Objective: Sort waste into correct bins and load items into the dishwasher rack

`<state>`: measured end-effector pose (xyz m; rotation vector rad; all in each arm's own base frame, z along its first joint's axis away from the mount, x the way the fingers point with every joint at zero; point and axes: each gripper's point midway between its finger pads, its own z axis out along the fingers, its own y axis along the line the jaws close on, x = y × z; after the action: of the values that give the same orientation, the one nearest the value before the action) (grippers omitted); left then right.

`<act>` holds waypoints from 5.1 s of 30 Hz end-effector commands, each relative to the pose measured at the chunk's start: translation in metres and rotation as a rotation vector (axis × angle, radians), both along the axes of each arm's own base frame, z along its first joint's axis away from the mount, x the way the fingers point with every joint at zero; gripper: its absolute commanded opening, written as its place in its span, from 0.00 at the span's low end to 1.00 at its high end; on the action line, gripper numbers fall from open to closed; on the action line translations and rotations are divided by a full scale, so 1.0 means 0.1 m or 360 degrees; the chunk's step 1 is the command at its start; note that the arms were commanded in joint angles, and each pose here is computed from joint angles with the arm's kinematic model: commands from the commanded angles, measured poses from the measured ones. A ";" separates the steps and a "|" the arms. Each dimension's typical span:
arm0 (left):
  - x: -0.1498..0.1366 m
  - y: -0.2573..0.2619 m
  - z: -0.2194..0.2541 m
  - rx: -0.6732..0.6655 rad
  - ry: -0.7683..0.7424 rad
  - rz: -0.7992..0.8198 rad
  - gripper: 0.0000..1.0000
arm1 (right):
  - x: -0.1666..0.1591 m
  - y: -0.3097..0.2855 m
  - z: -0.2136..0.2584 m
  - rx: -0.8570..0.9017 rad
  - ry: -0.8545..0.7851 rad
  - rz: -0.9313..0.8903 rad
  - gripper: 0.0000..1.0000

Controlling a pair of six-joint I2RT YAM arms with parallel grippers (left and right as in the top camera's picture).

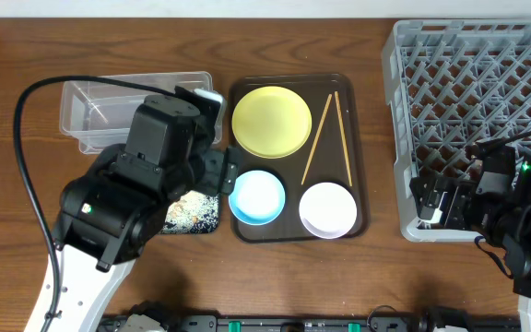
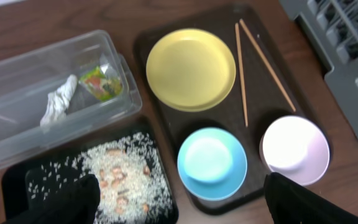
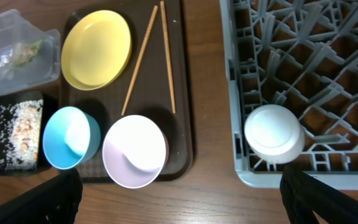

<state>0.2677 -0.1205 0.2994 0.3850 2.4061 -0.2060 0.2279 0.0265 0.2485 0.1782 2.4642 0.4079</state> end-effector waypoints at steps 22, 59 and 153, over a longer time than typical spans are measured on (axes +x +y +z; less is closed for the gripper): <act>-0.05 0.02 0.01 0.0024 0.0016 -0.0019 0.89 | 0.00 -0.03 0.01 -0.0016 0.0006 -0.0037 0.99; -0.42 0.61 -0.94 -0.0290 -0.1192 0.0101 0.98 | 0.00 -0.03 0.01 -0.0015 0.0006 -0.0037 0.99; -0.32 0.55 -1.58 -0.0293 -0.1113 0.0063 0.99 | 1.45 1.12 -2.72 -0.0586 0.0545 0.0205 0.01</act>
<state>0.2361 -0.0644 0.1558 0.2490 1.6546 -0.2223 0.3879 0.1425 0.0010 -0.0703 2.7478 -0.0525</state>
